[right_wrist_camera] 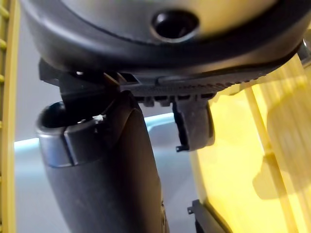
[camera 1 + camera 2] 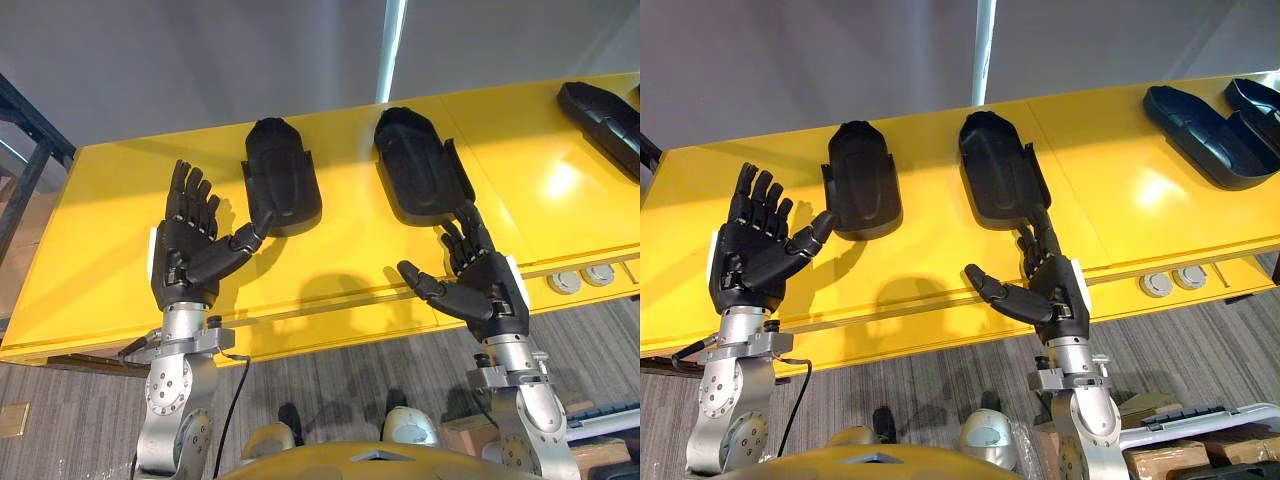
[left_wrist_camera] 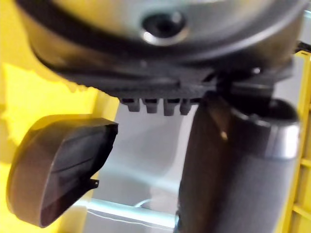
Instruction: Walk over and take three plastic housings, then place them on the shelf
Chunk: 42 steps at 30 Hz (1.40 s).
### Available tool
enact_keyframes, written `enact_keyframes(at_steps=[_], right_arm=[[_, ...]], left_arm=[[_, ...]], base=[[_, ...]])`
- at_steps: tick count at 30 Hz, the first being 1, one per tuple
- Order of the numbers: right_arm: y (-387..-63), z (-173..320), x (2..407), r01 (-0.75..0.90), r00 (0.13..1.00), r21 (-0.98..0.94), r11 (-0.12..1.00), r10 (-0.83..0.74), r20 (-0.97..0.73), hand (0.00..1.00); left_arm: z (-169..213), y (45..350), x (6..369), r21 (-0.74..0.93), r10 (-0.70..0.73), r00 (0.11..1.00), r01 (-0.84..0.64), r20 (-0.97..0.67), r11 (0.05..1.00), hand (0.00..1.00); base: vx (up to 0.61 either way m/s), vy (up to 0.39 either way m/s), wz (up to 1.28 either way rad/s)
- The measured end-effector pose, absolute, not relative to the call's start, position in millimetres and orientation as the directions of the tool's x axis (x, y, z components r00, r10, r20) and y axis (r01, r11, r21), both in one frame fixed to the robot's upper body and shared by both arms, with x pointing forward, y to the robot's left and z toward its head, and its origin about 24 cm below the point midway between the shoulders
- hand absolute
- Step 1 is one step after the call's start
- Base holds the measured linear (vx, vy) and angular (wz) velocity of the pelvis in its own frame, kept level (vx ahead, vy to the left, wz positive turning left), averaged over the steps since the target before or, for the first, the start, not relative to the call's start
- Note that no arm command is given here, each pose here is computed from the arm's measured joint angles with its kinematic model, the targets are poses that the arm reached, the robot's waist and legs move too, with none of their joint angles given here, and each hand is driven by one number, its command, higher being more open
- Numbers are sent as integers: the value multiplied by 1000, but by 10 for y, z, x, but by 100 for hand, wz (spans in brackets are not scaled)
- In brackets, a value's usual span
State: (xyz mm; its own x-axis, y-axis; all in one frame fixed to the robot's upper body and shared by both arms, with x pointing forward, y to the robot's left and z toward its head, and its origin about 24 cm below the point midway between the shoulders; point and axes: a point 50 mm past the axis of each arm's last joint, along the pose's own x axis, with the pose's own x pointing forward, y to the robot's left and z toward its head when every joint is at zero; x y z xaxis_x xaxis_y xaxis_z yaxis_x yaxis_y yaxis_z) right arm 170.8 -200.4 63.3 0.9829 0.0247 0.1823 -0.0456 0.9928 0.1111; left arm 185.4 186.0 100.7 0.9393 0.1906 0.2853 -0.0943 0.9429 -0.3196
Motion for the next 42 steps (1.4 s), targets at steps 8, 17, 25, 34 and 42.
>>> enact_keyframes(at_steps=[8, 17, 25, 34, 42], right_arm=[[-2054, 675, 1759, -12, 981, 69, 998, -2, 192, 100], [-2059, 706, 1790, -11, 978, 66, 998, -3, 209, 100], [-2034, 791, 1896, -10, 969, 29, 1000, 2, 249, 100], [-2049, 783, 1992, 19, 970, -38, 999, -10, 242, 100], [-2078, 759, 2036, 44, 972, -35, 998, -35, 232, 100]], left_arm=[[1007, 1864, 1853, -317, 190, 939, -95, 286, 944, 100], [1002, 1871, 1848, -314, 192, 940, -98, 284, 944, 100], [992, 1901, 1849, -298, 198, 940, -111, 279, 948, 100], [1002, 1929, 1847, -287, 193, 938, -108, 286, 952, 100], [1000, 1928, 1849, -278, 182, 941, -100, 287, 955, 100]], base=[[1, -1, 5], [-6, -1, 1], [-2, -1, 3], [0, 0, 0], [-7, -5, 6]])
